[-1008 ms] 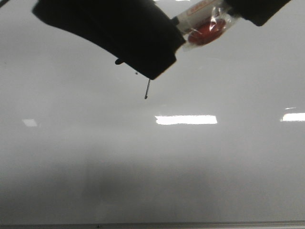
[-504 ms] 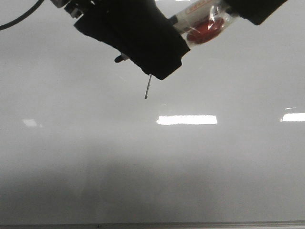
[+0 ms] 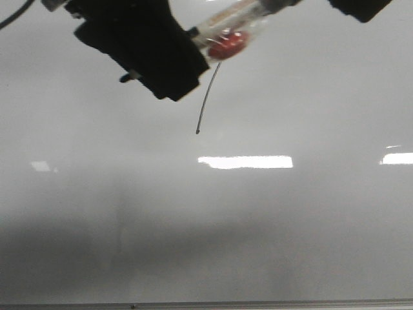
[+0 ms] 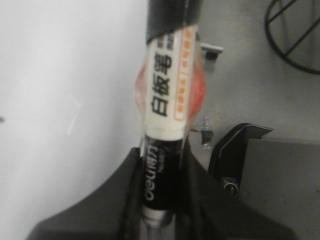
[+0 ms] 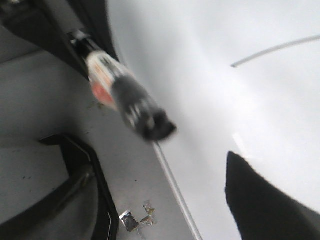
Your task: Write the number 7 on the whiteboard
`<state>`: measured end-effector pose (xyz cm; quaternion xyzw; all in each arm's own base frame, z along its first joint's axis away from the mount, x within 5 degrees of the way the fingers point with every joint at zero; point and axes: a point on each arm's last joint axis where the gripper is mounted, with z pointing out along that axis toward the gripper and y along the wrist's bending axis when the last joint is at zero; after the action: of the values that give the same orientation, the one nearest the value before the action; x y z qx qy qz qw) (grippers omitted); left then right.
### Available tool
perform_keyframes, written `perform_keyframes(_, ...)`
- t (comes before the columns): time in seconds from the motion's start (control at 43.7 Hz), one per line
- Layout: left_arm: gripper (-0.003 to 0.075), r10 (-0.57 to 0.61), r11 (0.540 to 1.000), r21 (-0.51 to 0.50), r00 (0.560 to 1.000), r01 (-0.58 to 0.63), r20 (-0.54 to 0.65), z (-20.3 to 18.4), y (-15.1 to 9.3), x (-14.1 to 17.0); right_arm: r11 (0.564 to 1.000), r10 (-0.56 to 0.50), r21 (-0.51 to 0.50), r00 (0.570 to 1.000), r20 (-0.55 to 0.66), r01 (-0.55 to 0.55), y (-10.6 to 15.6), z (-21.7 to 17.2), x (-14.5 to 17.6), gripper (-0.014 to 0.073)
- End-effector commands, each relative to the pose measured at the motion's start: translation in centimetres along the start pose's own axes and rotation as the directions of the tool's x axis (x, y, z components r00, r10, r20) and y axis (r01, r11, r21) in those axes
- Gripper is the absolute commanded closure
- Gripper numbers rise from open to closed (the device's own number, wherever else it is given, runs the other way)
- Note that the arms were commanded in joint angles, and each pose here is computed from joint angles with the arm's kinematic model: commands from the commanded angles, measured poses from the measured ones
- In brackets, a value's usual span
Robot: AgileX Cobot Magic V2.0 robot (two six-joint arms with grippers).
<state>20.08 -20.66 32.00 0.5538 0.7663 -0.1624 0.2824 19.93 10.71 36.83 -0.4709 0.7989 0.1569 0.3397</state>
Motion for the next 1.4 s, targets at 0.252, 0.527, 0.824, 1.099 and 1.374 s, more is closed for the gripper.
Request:
perform_keyframes(0.252,0.0683,-0.405,0.81,-0.421,0.908,0.409,0.103,-8.7,6.8,4.5,0.974,0.158,0.153,0.984,0.076,-0.168,-2.1,-3.2,0.5,0.0034)
perform_keyframes(0.527,0.0683,-0.615,0.495,-0.569,0.727,0.657,0.305,-11.8,12.1,11.3,0.974,0.158,0.153,0.984,0.076,-0.168,-2.1,-3.2,0.5,0.0034)
perform_keyframes(0.824,0.0683,-0.713,0.353,-0.557,0.601,0.752,0.361,-9.2,15.3,15.8,0.974,0.158,0.154,0.984,0.078,-0.169,-2.1,-3.2,0.4,0.0034)
perform_keyframes(1.099,0.0595,-0.757,0.335,-0.535,0.56,0.776,0.338,-6.4,17.2,17.1,0.974,0.159,0.153,0.984,0.077,-0.169,-2.1,-3.2,0.4,0.0034)
perform_keyframes(1.374,0.0386,-0.745,0.332,-0.538,0.565,0.775,0.354,-6.4,17.5,17.0,0.974,0.159,0.152,0.984,0.077,-0.169,-2.1,-3.2,0.4,0.0034)
